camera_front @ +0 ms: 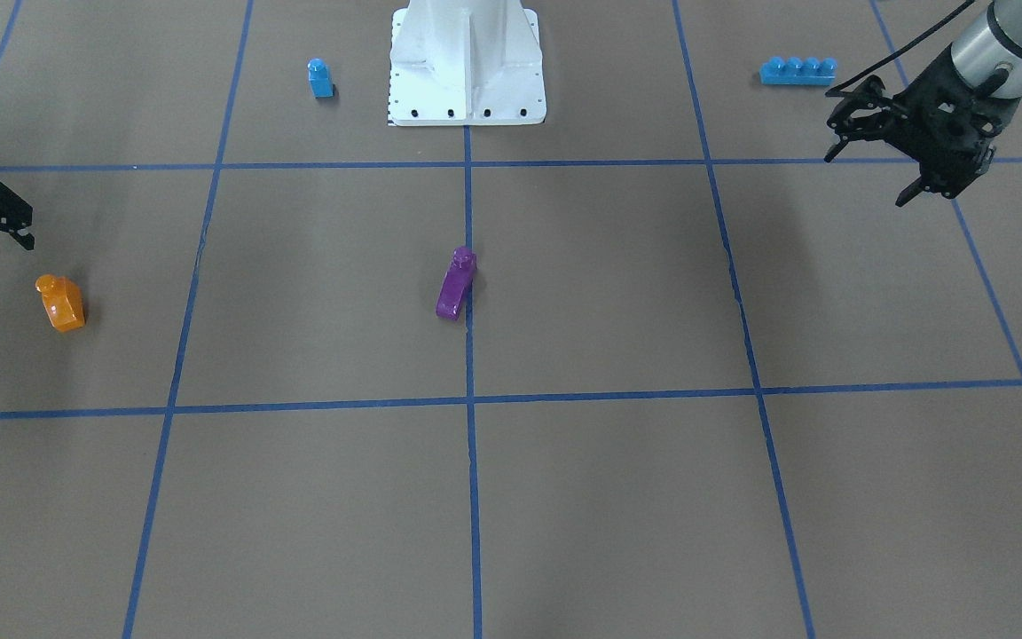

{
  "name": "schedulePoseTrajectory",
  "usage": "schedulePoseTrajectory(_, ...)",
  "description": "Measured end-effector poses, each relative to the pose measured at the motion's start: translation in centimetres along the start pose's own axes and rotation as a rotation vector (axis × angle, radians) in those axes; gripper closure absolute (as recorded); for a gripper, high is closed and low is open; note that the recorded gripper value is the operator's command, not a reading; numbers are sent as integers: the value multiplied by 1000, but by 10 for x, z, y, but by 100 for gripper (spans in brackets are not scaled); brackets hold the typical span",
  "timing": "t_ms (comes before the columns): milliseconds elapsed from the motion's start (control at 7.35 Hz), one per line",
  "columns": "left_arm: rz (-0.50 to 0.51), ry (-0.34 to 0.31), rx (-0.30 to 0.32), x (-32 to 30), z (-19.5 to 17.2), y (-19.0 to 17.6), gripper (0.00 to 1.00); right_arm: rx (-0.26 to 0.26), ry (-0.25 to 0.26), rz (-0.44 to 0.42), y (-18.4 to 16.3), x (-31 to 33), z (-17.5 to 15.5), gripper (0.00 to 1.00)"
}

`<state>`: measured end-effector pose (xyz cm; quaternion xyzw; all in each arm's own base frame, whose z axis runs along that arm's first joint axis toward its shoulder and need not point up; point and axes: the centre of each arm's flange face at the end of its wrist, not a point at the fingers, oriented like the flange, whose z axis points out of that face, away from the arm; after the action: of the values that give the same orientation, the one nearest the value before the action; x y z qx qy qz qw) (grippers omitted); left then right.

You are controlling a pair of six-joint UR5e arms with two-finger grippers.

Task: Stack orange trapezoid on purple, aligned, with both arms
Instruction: 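Open the left gripper and withdraw it while the right gripper reaches the orange block, then grasp the orange trapezoid block with the right gripper and lift it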

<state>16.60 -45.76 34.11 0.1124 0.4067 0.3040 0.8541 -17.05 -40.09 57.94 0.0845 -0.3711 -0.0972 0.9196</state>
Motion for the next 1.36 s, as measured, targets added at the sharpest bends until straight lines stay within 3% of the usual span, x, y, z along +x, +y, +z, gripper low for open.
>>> schedulePoseTrajectory(272,2,0,0,0,0,0,0,0,-18,2,-16,-25,24,19)
schedulePoseTrajectory(544,-5,-1,-3,-1,1,0,0,-20,-21,6,-18,-35,39,30)
schedulePoseTrajectory(680,-8,-1,-6,-1,3,0,0,-28,-19,7,-18,-35,44,43)
schedulePoseTrajectory(817,-10,0,-8,-1,4,-1,0,-31,-16,7,-18,-35,47,75)
schedulePoseTrajectory(953,-12,3,-10,-1,5,-1,0,-30,-16,4,-21,-36,48,100)
schedulePoseTrajectory(1361,-14,7,-12,-1,6,-1,0,-22,-22,-5,-28,-42,45,100)
